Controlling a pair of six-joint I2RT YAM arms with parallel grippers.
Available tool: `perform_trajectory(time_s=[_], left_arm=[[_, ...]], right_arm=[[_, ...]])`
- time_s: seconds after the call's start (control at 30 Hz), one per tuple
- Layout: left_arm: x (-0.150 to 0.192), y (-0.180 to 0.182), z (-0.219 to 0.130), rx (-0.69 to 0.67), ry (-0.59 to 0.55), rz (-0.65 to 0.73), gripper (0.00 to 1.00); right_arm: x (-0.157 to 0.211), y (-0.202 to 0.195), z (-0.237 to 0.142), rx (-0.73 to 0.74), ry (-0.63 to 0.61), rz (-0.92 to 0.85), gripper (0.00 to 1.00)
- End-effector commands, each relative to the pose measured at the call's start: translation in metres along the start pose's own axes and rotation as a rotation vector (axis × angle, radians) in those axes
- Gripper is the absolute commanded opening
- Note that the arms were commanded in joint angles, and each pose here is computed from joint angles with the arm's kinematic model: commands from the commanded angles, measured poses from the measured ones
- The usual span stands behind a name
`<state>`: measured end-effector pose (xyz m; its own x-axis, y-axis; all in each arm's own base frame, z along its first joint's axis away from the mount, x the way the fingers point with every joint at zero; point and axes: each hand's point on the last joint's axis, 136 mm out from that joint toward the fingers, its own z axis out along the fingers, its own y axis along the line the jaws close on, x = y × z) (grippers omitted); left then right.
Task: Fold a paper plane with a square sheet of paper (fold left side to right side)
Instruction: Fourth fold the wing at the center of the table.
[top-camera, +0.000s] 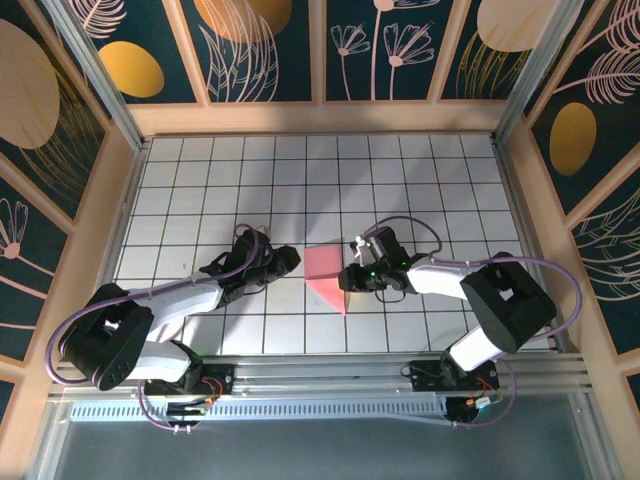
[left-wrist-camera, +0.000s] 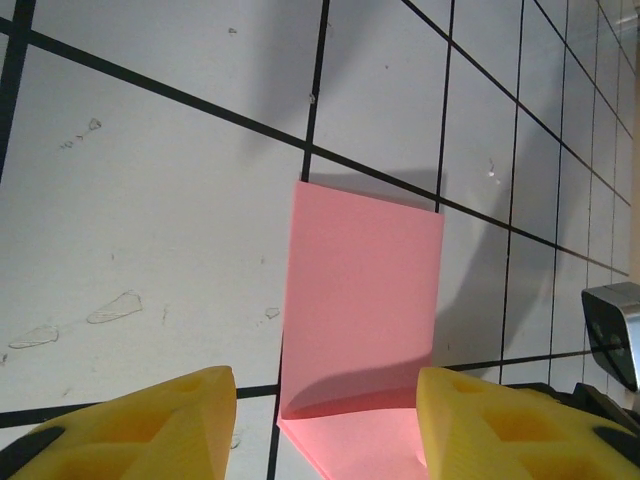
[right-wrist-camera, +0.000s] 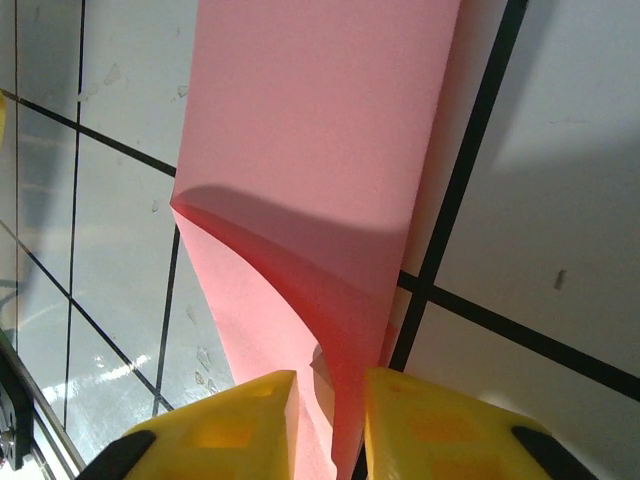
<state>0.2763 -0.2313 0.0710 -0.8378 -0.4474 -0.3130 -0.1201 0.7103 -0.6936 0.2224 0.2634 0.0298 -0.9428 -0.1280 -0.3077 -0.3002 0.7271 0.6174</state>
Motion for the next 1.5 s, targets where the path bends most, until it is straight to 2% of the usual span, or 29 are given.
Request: perform_trajectory(time_s=[0.0,0.07,0.13,0.33,0.5,1.07,1.33,1.47], left_arm=[[-0.004,0.006,-0.001,-0.011,-0.023,-0.046,0.53],[-0.006,0.003,-0.001,0.011,-0.023,-0.065,0.55],[-0.007,0.001,0.0,0.033,-0.021,-0.085,0.57],[-0.007,-0.008,0.006,0.099,0.009,-0.118,0.64],[-0.004,-0.025,0.016,0.181,0.063,-0.122,0.64],[0.01,-0.043,0.06,0.237,0.226,-0.094,0.54],[0.016,-0.042,0.079,0.222,0.291,-0.072,0.47],[0.015,-0.039,0.086,0.204,0.288,-0.067,0.39]], right_arm=[[-0.006,0.009,-0.006,-0.013,-0.032,-0.041,0.14],[-0.007,0.01,-0.008,-0.011,-0.039,-0.041,0.05],[-0.008,0.01,-0.011,-0.007,-0.044,-0.044,0.01],[-0.009,0.011,-0.021,0.015,-0.062,-0.053,0.0],[-0.011,0.013,-0.029,0.014,-0.093,-0.059,0.0],[-0.02,0.021,-0.056,-0.036,-0.204,-0.065,0.0],[-0.019,0.02,-0.057,-0.041,-0.211,-0.061,0.0],[-0.019,0.018,-0.057,-0.039,-0.213,-0.054,0.0]])
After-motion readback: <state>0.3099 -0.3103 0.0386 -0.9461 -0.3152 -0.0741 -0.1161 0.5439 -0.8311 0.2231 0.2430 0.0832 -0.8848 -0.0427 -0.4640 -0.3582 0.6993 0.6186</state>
